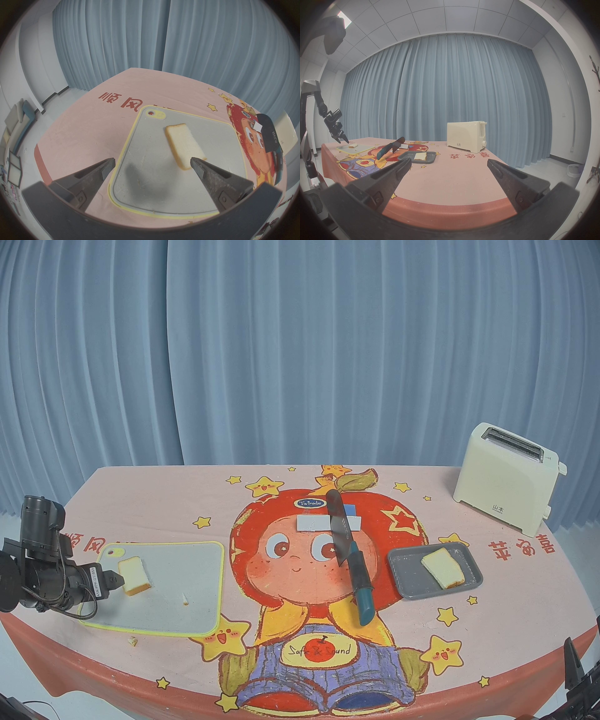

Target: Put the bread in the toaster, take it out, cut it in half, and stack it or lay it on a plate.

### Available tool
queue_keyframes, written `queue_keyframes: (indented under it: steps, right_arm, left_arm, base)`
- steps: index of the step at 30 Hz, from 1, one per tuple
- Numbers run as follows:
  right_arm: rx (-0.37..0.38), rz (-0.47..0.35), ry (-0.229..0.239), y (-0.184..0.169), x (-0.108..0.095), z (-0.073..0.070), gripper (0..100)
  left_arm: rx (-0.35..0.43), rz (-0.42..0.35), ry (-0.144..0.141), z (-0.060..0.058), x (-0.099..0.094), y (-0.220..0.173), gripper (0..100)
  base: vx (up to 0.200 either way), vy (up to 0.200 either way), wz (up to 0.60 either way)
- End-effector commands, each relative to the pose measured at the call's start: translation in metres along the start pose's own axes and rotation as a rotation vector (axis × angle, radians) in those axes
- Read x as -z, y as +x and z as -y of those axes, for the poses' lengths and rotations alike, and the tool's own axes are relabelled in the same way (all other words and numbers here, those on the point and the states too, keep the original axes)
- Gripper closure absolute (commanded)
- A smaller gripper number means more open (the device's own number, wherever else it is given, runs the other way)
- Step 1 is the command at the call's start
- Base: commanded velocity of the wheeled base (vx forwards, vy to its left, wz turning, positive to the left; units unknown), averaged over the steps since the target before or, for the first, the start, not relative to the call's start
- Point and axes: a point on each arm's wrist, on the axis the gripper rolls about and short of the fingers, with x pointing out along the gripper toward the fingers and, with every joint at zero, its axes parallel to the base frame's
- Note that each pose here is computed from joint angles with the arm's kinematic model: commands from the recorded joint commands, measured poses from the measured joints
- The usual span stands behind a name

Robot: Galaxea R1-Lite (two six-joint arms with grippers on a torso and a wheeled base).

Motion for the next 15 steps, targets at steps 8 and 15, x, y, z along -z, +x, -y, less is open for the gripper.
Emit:
queue_keyframes:
  steps: [8,15]
  right_arm:
    - [-0.001,-0.001,0.0,0.0,0.005,0.0,0]
    - [-0.001,-0.001,0.0,0.0,0.005,0.0,0]
  left_arm:
    - [-0.04,-0.018,-0.018,-0.002,-0.009,0.015,0]
    - [-0.042,-0.018,-0.018,0.001,-0.015,0.021,0]
  base:
    - [0.0,0.0,0.0]
    - [0.0,0.0,0.0]
